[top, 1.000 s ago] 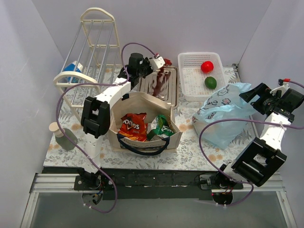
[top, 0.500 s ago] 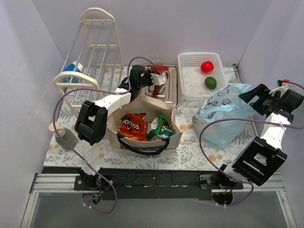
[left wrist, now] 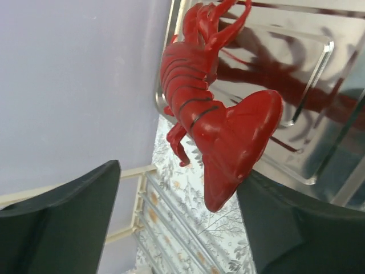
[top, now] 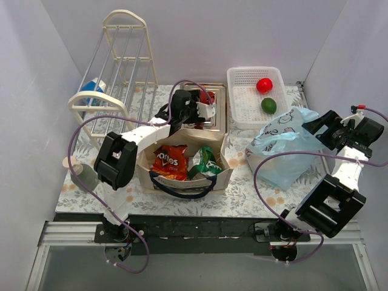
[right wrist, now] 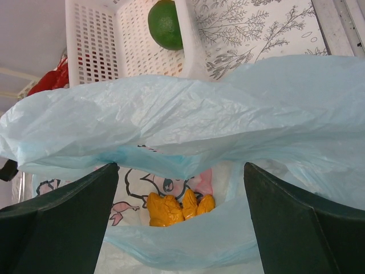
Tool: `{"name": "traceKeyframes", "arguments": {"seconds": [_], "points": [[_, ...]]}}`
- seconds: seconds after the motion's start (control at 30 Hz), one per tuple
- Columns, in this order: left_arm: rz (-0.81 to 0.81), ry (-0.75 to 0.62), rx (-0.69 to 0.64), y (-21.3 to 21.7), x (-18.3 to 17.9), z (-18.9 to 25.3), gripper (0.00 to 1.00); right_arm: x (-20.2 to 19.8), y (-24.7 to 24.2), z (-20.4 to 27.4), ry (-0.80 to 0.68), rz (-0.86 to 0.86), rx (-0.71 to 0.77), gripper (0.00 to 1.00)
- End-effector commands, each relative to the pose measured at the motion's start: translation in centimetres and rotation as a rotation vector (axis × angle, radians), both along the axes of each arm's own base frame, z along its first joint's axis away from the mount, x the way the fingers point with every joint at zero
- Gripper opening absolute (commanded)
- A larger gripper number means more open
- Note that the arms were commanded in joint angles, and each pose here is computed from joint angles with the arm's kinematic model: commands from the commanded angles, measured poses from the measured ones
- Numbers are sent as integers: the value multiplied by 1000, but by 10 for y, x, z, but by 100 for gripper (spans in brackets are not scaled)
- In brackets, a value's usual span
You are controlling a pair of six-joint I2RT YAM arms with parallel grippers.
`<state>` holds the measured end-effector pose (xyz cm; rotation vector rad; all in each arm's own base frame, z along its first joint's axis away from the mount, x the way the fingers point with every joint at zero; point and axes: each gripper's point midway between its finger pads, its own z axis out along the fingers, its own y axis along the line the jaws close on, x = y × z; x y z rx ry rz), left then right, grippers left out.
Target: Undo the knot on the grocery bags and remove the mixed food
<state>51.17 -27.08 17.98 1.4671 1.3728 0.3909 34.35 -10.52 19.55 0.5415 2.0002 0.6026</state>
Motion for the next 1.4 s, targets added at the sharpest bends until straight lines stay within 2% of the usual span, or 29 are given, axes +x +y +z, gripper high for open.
{"name": "traceKeyframes", "arguments": {"seconds": [0.0, 0.07, 0.1, 0.17, 0.3, 0.43, 0.53, 0.6, 0.67, 0.7, 0.8, 0.83, 0.87, 1.03, 1.13, 1.23, 1.27, 1.3, 1.37], "points": [[10, -12, -125, 6, -33, 67, 88, -3, -2, 17, -44, -5, -51, 98], [-7, 17, -136, 13, -49, 72, 90, -5, 0, 19, -54, 2, -62, 98], [-34, 0, -176, 13, -61, 90, 91, -5, 1, 20, -59, 6, -60, 98], [-42, -14, -209, 17, -71, 100, 95, -5, 3, 22, -66, 4, -47, 99], [-5, -51, -283, 20, -69, 125, 97, -1, 4, 28, -99, -5, -18, 99], [28, -26, -380, 14, -63, 137, 97, 0, 5, 39, -123, 7, -33, 99], [-12, -1, -479, -2, -66, 160, 97, -1, 6, 45, -126, 27, -55, 99], [-36, 44, -604, -18, -72, 185, 97, -1, 6, 60, -153, 43, -85, 98], [-95, 165, -716, -40, -87, 193, 98, -2, 7, 75, -185, 68, -136, 99], [-136, 180, -768, -48, -94, 214, 98, -3, 7, 81, -199, 79, -158, 98], [-348, 386, -846, -83, -140, 228, 98, -5, 6, 111, -265, 85, -263, 99], [-482, 475, -821, -99, -168, 225, 98, -3, 2, 116, -267, 70, -283, 99], [-541, 506, -809, -107, -183, 225, 98, -2, 0, 120, -264, 58, -277, 99], [-663, 674, -727, -162, -243, 191, 98, 3, 3, 161, -353, 78, -318, 99], [-592, 751, -729, -190, -244, 161, 98, -4, 8, 179, -417, 107, -415, 99], [-461, 798, -797, -206, -221, 139, 98, -12, 32, 184, -473, 223, -489, 98], [-413, 795, -828, -210, -211, 138, 98, -15, 40, 182, -470, 260, -511, 97], [-362, 786, -851, -213, -200, 135, 98, -21, 59, 177, -464, 322, -509, 92], [-347, 811, -877, -220, -192, 135, 98, -25, 74, 162, -479, 405, -598, 88]]}}
